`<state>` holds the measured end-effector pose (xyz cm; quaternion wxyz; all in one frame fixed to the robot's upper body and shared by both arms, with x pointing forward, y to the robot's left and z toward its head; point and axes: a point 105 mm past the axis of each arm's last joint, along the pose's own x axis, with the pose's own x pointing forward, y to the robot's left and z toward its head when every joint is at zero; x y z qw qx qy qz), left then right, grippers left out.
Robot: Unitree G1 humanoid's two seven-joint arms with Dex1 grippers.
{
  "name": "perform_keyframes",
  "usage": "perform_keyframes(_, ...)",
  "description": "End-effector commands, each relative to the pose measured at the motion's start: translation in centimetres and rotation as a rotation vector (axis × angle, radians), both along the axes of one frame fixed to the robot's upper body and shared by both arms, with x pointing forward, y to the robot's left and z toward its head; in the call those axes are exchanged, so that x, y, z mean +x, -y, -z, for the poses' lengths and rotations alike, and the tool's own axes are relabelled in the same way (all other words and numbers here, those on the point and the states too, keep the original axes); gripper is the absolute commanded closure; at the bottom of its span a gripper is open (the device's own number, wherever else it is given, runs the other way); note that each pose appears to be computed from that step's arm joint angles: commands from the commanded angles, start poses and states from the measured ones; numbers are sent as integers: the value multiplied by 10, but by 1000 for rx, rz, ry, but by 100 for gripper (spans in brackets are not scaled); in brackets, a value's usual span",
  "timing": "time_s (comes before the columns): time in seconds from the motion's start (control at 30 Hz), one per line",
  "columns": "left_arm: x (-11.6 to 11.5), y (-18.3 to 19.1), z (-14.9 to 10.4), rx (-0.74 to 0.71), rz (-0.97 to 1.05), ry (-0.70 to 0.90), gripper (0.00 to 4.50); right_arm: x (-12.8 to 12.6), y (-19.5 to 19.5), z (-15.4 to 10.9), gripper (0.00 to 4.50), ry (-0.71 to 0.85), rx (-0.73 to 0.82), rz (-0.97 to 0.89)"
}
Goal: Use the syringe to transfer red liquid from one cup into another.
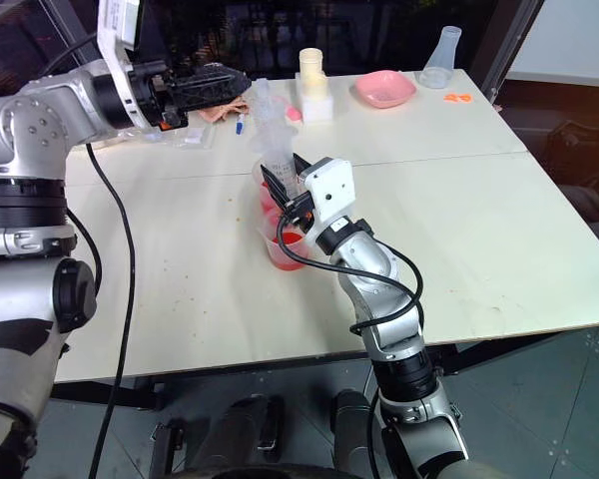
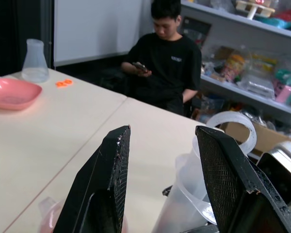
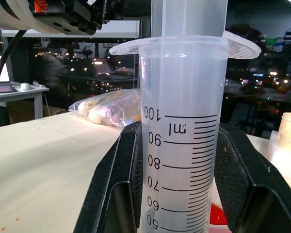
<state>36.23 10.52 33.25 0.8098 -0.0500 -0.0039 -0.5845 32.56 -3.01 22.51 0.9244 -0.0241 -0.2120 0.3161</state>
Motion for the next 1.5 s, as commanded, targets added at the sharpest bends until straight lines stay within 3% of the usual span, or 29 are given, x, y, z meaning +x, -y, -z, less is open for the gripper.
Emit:
perform_keyframes(0.03, -9, 3, -14, -1, 37, 50, 225, -7, -1, -16, 307, 63, 19, -7)
perform_keyframes(0.8, -7, 39, -3, 17, 176, 29, 225, -6, 0, -14, 307, 53, 21, 1)
perform_keyframes(1.07, -6, 41, 3, 39, 190, 22, 443, -6, 2, -15, 307, 59, 18, 10)
perform_keyframes(1.5, -10, 39, 19, 102, 211, 8, 447, -8, 1, -21, 307, 51, 35, -30)
